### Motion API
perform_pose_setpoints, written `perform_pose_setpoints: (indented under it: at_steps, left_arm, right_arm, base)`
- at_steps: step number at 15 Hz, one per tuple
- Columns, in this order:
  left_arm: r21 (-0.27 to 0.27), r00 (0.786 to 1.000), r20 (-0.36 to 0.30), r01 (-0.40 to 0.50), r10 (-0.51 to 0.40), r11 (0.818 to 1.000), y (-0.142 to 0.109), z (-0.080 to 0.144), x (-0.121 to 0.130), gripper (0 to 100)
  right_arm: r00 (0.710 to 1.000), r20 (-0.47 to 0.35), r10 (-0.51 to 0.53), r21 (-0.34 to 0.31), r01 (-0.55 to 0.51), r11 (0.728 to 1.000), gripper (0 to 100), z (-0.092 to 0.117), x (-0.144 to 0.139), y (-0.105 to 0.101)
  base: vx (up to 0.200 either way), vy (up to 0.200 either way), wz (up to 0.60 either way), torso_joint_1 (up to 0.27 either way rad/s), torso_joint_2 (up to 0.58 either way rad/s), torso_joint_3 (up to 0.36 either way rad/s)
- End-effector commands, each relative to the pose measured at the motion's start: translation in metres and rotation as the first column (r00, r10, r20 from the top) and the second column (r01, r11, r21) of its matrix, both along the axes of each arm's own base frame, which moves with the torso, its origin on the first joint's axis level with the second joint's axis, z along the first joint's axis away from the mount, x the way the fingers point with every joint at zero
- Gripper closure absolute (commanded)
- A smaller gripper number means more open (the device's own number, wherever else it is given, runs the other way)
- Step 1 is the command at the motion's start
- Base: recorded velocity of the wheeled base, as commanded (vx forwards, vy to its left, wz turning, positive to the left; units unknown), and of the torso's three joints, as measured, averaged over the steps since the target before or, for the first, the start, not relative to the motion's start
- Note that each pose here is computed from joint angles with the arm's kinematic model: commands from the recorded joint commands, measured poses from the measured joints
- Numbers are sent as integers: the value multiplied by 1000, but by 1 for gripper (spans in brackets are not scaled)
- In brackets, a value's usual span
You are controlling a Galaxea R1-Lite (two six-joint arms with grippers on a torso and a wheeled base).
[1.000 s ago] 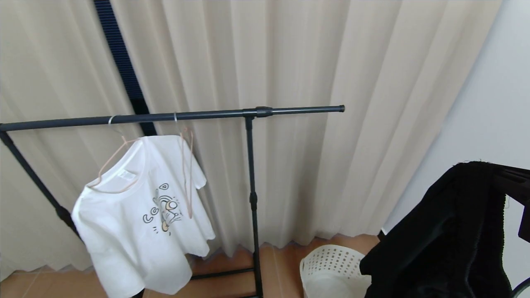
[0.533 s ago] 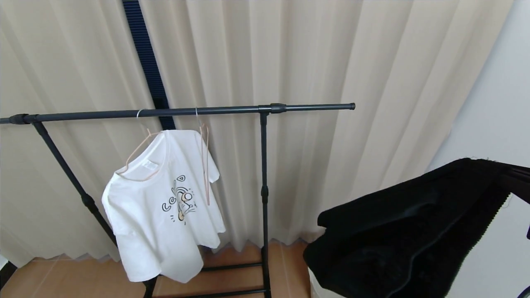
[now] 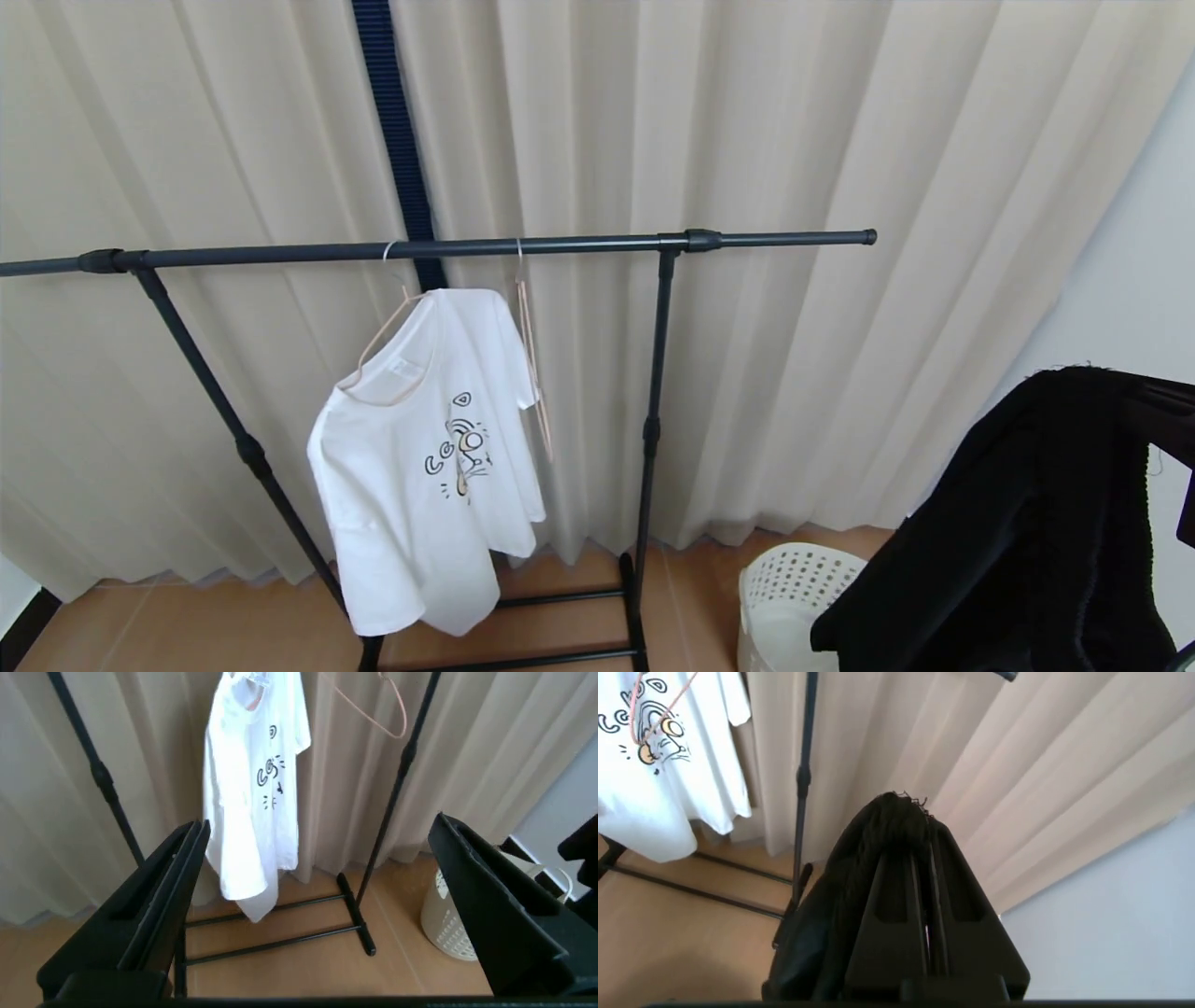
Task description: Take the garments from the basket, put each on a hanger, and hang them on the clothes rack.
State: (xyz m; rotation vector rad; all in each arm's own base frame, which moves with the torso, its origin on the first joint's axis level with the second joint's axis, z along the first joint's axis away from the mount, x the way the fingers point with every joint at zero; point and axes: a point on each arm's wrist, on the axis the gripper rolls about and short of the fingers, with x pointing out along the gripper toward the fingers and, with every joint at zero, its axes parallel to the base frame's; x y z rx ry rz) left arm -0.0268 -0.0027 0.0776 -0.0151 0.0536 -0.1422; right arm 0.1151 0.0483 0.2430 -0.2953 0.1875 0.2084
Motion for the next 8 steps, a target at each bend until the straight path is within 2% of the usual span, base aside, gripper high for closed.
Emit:
perform_pose_setpoints:
  at_steps: [1, 3, 8]
  left_arm:
    - [0, 1000, -1, 0, 0, 1000, 0, 0, 0, 0]
    - [0, 1000, -1, 0, 0, 1000, 0, 0, 0, 0]
    - [-2, 1000, -1, -2, 2, 1000, 0, 0, 0, 0]
  right_arm:
    - [1000, -3, 1, -2, -1, 1000, 100, -1, 0, 0]
    - [1000, -2, -1, -1, 1, 1000, 100, 0, 0, 0]
    - [1000, -5, -1, -3, 1, 1000, 100, -1, 1, 0]
  base:
    - [0, 200, 0, 7, 2, 2]
    - [0, 200, 0, 0, 2, 5]
    - [0, 0, 0, 0, 0, 0]
